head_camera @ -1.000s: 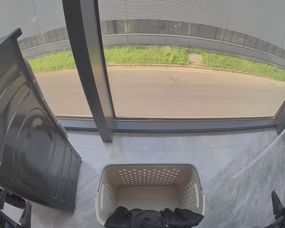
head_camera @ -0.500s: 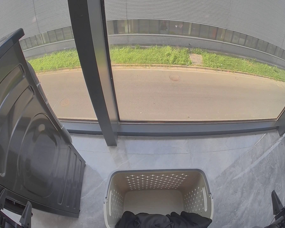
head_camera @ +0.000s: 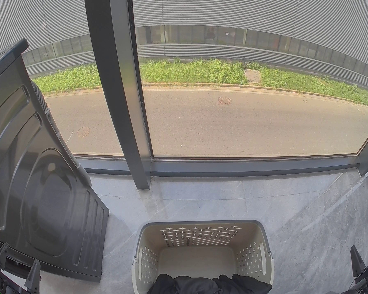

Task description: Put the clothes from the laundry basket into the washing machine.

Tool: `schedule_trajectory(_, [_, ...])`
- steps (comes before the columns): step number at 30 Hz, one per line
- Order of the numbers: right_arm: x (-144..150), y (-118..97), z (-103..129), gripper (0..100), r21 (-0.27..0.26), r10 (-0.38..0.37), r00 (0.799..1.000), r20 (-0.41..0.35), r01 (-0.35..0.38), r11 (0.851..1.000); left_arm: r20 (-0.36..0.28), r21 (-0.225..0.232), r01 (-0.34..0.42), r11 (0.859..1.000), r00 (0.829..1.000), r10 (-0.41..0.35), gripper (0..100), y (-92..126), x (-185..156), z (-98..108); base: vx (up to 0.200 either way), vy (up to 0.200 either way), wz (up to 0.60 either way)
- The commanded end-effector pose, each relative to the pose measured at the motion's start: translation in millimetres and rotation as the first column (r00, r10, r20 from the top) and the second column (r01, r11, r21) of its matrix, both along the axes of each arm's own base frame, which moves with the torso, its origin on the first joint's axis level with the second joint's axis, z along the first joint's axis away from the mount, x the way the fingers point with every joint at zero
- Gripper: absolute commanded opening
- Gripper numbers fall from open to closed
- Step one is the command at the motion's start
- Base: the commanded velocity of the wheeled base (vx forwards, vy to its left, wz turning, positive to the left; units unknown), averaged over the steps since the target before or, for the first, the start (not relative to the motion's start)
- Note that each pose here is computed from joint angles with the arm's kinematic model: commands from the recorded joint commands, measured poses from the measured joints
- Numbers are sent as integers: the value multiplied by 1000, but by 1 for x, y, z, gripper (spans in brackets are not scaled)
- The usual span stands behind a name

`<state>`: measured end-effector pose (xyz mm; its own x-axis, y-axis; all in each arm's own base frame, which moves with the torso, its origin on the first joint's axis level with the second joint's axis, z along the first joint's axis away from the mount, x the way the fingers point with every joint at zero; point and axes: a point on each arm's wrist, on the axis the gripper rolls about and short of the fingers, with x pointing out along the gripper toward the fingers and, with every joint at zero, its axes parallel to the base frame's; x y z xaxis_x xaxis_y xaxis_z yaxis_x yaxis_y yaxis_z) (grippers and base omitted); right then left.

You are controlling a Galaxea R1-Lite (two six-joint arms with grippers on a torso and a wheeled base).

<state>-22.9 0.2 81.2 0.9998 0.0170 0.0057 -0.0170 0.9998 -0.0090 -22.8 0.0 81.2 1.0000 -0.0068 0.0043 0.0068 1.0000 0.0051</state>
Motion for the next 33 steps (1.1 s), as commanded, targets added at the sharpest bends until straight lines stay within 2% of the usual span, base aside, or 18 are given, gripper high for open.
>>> schedule_trajectory(1, [0,0,-5,100,0,0,1000,-1,0,1000,2,1,2,1000,1000,-2,100,0,0,-5,0,0,0])
schedule_trajectory(14, [0,0,-5,100,0,0,1000,-1,0,1000,2,1,4,1000,1000,-4,100,0,0,-5,0,0,0])
schedule_trajectory(20, [0,0,-5,100,0,0,1000,-1,0,1000,2,-1,1,1000,1000,-1,100,0,0,-5,200,0,0])
schedule_trajectory(33, [0,0,-5,100,0,0,1000,-1,0,1000,2,0,2,1000,1000,-2,100,0,0,-5,0,0,0])
